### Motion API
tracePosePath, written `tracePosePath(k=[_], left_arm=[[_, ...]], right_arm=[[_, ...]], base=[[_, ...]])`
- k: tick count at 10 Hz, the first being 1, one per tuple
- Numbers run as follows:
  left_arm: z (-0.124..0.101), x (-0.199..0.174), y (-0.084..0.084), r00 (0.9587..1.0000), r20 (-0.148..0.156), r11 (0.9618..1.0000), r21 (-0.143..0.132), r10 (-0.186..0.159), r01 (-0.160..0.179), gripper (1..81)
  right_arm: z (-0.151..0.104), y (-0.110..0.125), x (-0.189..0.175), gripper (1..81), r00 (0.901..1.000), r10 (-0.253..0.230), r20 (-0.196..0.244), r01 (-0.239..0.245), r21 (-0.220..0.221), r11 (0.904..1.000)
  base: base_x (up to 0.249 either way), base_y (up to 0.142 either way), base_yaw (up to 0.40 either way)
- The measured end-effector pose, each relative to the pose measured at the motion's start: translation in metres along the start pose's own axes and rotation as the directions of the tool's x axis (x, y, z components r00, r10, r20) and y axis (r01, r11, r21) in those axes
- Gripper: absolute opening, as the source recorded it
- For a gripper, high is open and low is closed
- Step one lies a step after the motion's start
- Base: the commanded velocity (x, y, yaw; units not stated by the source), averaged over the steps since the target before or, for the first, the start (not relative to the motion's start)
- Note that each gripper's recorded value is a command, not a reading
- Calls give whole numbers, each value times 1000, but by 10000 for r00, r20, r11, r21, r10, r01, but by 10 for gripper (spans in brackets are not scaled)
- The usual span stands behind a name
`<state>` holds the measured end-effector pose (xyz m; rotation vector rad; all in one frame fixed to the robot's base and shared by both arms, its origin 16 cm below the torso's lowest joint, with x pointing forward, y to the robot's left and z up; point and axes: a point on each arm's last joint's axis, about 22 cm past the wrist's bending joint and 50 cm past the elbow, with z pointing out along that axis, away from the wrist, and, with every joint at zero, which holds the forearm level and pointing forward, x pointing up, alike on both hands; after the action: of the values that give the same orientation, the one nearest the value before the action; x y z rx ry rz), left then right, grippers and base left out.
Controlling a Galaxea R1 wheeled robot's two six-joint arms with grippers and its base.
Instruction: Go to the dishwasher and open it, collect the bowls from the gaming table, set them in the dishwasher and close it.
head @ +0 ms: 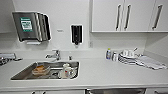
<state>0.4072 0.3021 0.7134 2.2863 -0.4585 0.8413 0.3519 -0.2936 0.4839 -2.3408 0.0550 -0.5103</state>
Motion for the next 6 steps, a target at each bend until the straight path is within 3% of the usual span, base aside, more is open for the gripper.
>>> tracePosePath(k=[2,6], left_arm=[[2,-9,0,9998,-120,9999,13,166,-166,811],[9,-9,-1,9997,-133,9998,-84,195,-196,811]], right_arm=[[3,3,-1,811,9997,189,-136,-188,64,9998],[-24,-18,43,811,9940,988,-479,-977,235,9949]], base=[[0,0,0],[0,0,0]])
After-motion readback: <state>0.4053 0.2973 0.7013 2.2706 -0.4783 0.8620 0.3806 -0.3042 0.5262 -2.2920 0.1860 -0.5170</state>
